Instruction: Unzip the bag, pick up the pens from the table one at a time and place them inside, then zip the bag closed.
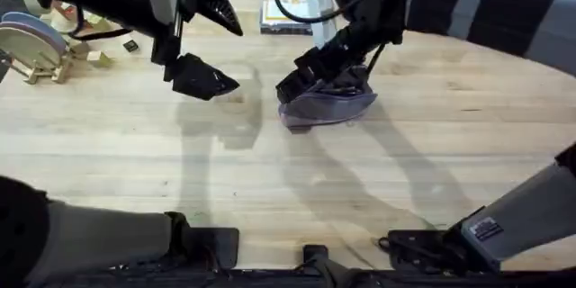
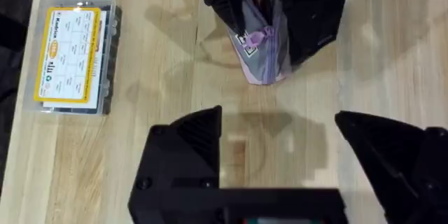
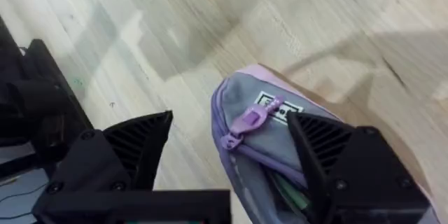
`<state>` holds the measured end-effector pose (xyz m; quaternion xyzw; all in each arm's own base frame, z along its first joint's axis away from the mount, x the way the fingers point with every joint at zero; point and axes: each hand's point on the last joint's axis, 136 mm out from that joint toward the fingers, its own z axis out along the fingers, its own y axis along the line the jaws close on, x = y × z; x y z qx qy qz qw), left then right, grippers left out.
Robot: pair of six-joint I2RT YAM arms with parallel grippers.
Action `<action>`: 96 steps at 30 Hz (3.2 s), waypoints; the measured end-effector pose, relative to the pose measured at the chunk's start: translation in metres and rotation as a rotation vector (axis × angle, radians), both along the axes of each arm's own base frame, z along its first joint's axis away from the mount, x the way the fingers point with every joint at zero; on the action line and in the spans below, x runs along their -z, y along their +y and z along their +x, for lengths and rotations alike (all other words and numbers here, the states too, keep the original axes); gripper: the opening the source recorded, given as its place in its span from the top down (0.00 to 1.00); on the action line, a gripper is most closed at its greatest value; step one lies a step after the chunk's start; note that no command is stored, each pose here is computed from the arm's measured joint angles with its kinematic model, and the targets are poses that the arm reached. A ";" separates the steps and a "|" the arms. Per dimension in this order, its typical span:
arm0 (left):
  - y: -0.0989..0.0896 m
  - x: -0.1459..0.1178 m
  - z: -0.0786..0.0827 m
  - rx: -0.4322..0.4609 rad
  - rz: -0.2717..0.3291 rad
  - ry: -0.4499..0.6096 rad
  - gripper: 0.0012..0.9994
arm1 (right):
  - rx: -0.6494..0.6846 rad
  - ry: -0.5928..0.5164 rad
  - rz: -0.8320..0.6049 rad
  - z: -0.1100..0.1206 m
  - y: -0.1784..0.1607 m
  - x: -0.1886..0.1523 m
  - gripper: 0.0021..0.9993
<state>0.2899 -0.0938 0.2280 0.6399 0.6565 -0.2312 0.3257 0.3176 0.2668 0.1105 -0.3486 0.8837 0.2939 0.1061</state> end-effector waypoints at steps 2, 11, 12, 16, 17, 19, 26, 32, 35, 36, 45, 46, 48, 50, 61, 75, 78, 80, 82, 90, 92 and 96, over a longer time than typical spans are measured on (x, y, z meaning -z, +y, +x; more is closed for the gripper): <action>0.000 0.000 0.000 0.000 0.000 0.000 0.01 | 0.000 0.009 -0.004 -0.002 -0.001 0.001 0.00; 0.000 0.000 0.000 0.000 0.000 0.000 0.01 | -0.022 0.067 0.048 -0.014 0.005 -0.005 0.00; 0.000 0.000 0.000 0.000 0.000 0.000 0.01 | -0.026 0.073 0.059 -0.015 0.006 -0.006 0.00; 0.000 0.000 0.000 0.000 0.000 0.000 0.01 | -0.037 0.096 0.095 -0.019 0.011 -0.010 0.00; 0.000 0.000 0.000 0.000 0.000 0.000 0.01 | -0.040 0.099 0.102 -0.020 0.012 -0.011 0.01; 0.000 0.000 0.000 0.000 0.000 0.000 0.01 | -0.042 0.104 0.110 -0.021 0.013 -0.012 0.02; 0.000 0.000 0.000 0.000 0.000 0.000 0.01 | -0.045 0.109 0.121 -0.022 0.014 -0.014 0.28; 0.000 0.000 0.000 0.000 0.000 0.000 0.01 | -0.043 0.109 0.121 -0.021 0.013 -0.014 0.46; 0.000 0.000 0.000 0.000 0.000 0.000 0.01 | -0.041 0.108 0.121 -0.020 0.013 -0.014 0.60; 0.000 0.000 0.000 0.000 0.000 0.000 0.01 | -0.041 0.107 0.120 -0.020 0.013 -0.014 0.62; 0.000 0.000 0.000 0.000 0.000 0.000 0.01 | -0.038 0.110 0.122 -0.020 0.012 -0.014 0.97; 0.000 0.000 0.000 0.000 0.000 0.000 0.01 | -0.036 0.109 0.122 -0.020 0.012 -0.014 0.97; 0.000 0.000 0.000 0.000 0.000 0.000 0.01 | -0.031 0.110 0.123 -0.018 0.010 -0.014 0.97; 0.000 0.000 0.000 0.000 0.000 0.000 0.01 | -0.025 0.111 0.127 -0.017 0.009 -0.015 0.97; 0.000 0.000 0.000 0.000 0.000 0.000 0.01 | -0.019 0.064 0.148 -0.013 0.003 -0.032 0.97; 0.000 0.012 0.005 0.000 -0.008 0.056 0.00 | -0.036 0.000 0.148 -0.014 0.000 -0.046 0.97; -0.001 0.030 0.008 0.013 -0.030 0.137 0.01 | -0.036 0.000 0.148 -0.014 0.000 -0.046 0.97; -0.003 0.041 0.010 0.030 -0.055 0.181 0.01 | -0.036 0.000 0.148 -0.014 0.000 -0.046 0.97; -0.006 0.059 0.017 0.055 -0.103 0.223 0.00 | -0.036 -0.001 0.148 -0.014 0.000 -0.046 0.97; -0.014 0.082 0.025 0.075 -0.165 0.290 0.00 | -0.036 -0.001 0.148 -0.014 0.000 -0.046 0.97; -0.019 0.090 0.025 0.087 -0.171 0.316 0.01 | -0.036 -0.001 0.148 -0.014 0.000 -0.046 0.97; -0.031 0.107 0.023 0.121 -0.173 0.367 0.01 | -0.036 0.000 0.148 -0.014 0.000 -0.046 0.97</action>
